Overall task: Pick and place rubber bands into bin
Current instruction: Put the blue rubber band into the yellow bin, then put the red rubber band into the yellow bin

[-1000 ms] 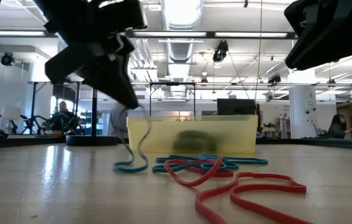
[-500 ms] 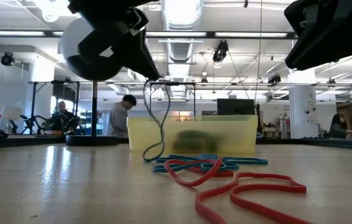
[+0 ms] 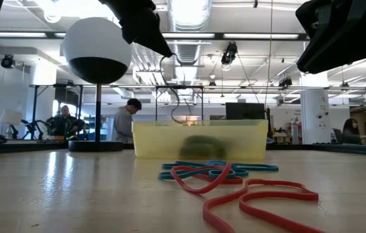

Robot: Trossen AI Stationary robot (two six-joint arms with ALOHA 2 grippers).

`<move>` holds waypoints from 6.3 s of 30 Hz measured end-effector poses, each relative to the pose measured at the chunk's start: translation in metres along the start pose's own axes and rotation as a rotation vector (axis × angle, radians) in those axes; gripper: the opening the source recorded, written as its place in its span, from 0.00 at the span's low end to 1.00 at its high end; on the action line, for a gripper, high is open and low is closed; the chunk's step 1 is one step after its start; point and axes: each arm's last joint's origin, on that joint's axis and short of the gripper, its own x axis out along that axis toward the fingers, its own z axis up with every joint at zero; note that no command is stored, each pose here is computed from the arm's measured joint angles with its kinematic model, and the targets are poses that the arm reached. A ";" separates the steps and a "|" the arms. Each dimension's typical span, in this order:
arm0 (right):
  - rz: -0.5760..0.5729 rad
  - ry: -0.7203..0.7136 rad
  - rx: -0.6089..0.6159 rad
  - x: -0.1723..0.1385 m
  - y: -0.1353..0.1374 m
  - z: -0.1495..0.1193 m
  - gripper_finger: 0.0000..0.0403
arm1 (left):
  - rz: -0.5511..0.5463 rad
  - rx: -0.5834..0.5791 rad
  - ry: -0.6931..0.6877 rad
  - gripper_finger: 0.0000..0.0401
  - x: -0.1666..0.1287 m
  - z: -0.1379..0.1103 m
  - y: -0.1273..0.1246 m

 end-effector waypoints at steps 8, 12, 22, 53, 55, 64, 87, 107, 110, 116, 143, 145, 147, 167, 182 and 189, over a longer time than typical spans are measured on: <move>0.000 0.005 -0.004 0.000 0.000 -0.002 0.14 | 0.092 -0.079 -0.028 0.00 0.022 0.004 0.034; 0.002 0.005 -0.004 0.001 0.000 -0.002 0.14 | 0.045 -0.121 -0.042 0.00 0.037 0.002 0.047; 0.000 0.012 -0.009 0.001 0.000 -0.003 0.14 | -0.058 -0.199 0.046 0.00 0.074 -0.021 0.045; 0.001 -0.007 -0.016 0.001 0.000 -0.001 0.14 | -0.163 -0.157 -0.002 0.35 0.069 -0.011 0.044; 0.004 -0.022 -0.028 0.001 0.001 0.001 0.14 | -0.171 -0.148 -0.050 0.35 0.056 -0.005 0.046; 0.035 -0.095 -0.058 0.008 -0.006 0.013 0.14 | -0.396 -0.123 -0.131 0.35 0.006 -0.002 0.032; 0.437 -0.162 -0.057 0.058 -0.020 0.025 0.14 | -0.710 -0.154 -0.221 0.35 -0.036 -0.045 -0.129; 0.388 -0.055 0.002 0.066 -0.017 0.014 0.14 | -0.796 -0.134 -0.213 0.35 0.004 -0.041 -0.206; 0.387 -0.037 -0.003 0.065 -0.018 0.012 0.14 | -0.823 -0.175 -0.205 0.35 0.012 -0.039 -0.208; 0.381 0.045 -0.010 0.064 -0.019 0.004 0.14 | -0.822 -0.220 -0.190 0.35 0.018 -0.037 -0.207; 0.265 0.153 0.025 0.057 -0.027 -0.004 0.14 | -0.896 -0.264 -0.189 0.19 0.042 -0.036 -0.215; 0.265 0.153 0.025 0.057 -0.027 -0.004 0.14 | -0.891 -0.254 -0.194 0.10 0.043 -0.036 -0.214; 0.265 0.153 0.025 0.057 -0.027 -0.004 0.14 | -0.882 -0.235 -0.203 0.03 0.043 -0.036 -0.214; 0.264 0.160 0.022 0.057 -0.027 -0.005 0.14 | -0.600 -0.056 -0.342 0.00 -0.010 0.005 -0.104; 0.265 0.158 0.020 0.057 -0.027 -0.005 0.14 | -0.311 -0.102 -0.369 0.00 0.026 0.005 0.030; 0.265 0.157 0.020 0.057 -0.027 -0.005 0.14 | -0.337 -0.183 -0.263 0.00 0.079 -0.018 0.056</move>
